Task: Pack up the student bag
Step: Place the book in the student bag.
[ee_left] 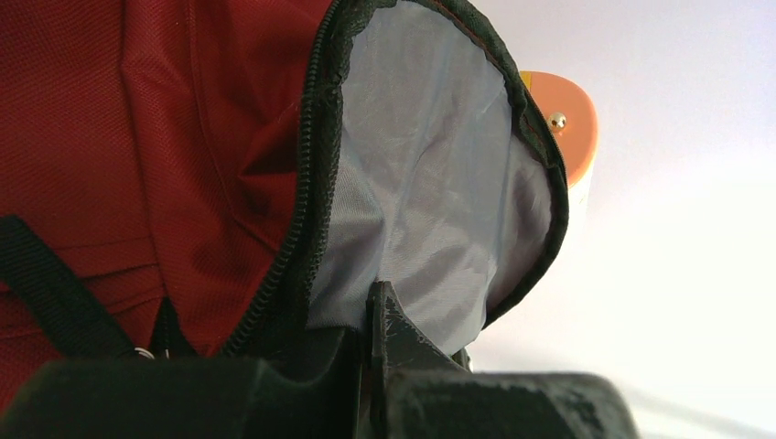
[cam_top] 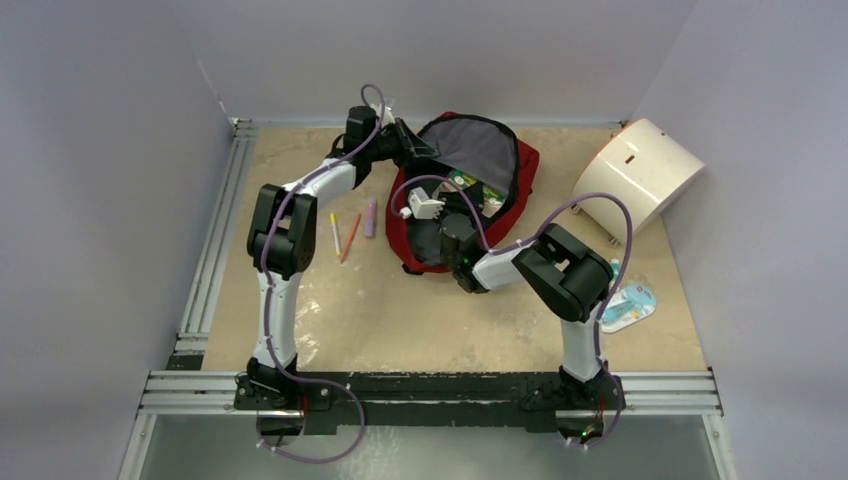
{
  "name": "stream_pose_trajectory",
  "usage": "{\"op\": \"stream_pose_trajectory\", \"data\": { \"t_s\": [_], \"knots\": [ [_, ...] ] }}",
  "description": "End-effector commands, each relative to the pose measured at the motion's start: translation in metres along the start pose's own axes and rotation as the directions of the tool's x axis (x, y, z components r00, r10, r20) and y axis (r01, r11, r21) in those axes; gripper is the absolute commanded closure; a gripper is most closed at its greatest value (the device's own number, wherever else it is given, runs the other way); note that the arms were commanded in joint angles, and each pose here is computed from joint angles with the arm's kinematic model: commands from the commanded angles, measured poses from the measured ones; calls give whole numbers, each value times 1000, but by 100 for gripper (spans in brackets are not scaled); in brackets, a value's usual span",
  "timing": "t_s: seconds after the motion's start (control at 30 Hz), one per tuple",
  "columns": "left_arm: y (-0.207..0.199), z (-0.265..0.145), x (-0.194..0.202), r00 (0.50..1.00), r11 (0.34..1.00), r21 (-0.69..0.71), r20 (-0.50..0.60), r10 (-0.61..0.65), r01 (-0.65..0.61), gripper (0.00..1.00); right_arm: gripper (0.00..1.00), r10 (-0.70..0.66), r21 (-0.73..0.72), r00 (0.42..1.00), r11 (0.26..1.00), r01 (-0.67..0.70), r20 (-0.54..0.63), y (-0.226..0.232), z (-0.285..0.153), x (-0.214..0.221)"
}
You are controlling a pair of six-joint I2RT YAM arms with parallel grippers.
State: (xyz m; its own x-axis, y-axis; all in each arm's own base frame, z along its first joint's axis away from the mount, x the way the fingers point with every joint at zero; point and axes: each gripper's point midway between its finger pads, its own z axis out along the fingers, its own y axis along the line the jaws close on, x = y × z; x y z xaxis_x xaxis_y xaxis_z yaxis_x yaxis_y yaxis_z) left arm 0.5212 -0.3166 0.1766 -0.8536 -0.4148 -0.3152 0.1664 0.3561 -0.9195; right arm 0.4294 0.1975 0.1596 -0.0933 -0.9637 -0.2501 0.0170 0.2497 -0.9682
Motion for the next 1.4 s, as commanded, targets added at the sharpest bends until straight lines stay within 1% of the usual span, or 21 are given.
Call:
{"op": "stream_pose_trajectory", "data": {
  "t_s": [0.0, 0.23, 0.57, 0.63, 0.77, 0.83, 0.93, 0.97, 1.03, 1.23, 1.3, 1.37],
  "knots": [
    [-21, -5, -7, 998, 996, 62, -13, 67, -66, 100, 100, 168, 161, 985, 972, -172, 38, -48, 13, -14],
    [-19, -6, -5, 997, 996, 52, -23, 67, -66, 100, 100, 183, 122, 983, 975, -184, 18, -20, 33, -15],
    [-16, -7, -2, 998, 997, 43, -35, 58, -57, 100, 94, 197, 96, 980, 976, -197, 12, 1, 50, -14],
    [-17, -7, -1, 998, 997, 43, -37, 59, -57, 100, 94, 204, 71, 979, 976, -204, 9, 9, 52, -14],
    [-15, -7, -1, 998, 998, 36, -38, 55, -54, 100, 93, 212, -44, 977, 976, -212, -1, 33, 55, -17],
    [-14, -7, -1, 998, 998, 34, -39, 50, -48, 100, 87, 234, -79, 972, 969, -234, -3, 39, 55, -18],
    [-15, -7, 0, 998, 998, 34, -40, 51, -49, 100, 68, 266, -163, 964, 950, -265, -14, 50, 54, -22],
    [-15, -7, -1, 998, 998, 34, -40, 52, -51, 100, 64, 306, -189, 952, 934, -304, -19, 54, 52, -25],
    [-15, -7, -1, 998, 998, 33, -40, 53, -52, 100, 58, 335, -226, 942, 917, -330, -18, 56, 50, -29],
    [-17, -7, -2, 998, 998, 33, -38, 57, -56, 100, 52, 349, -270, 937, 900, -341, -21, 57, 43, -28],
    [-18, -7, -3, 998, 998, 34, -37, 59, -57, 100, 41, 390, -289, 921, 880, -377, -15, 52, 39, -32],
    [-17, -6, -3, 998, 998, 34, -38, 57, -55, 100, 37, 431, -330, 902, 850, -410, -10, 50, 35, -39]
  ]
}}
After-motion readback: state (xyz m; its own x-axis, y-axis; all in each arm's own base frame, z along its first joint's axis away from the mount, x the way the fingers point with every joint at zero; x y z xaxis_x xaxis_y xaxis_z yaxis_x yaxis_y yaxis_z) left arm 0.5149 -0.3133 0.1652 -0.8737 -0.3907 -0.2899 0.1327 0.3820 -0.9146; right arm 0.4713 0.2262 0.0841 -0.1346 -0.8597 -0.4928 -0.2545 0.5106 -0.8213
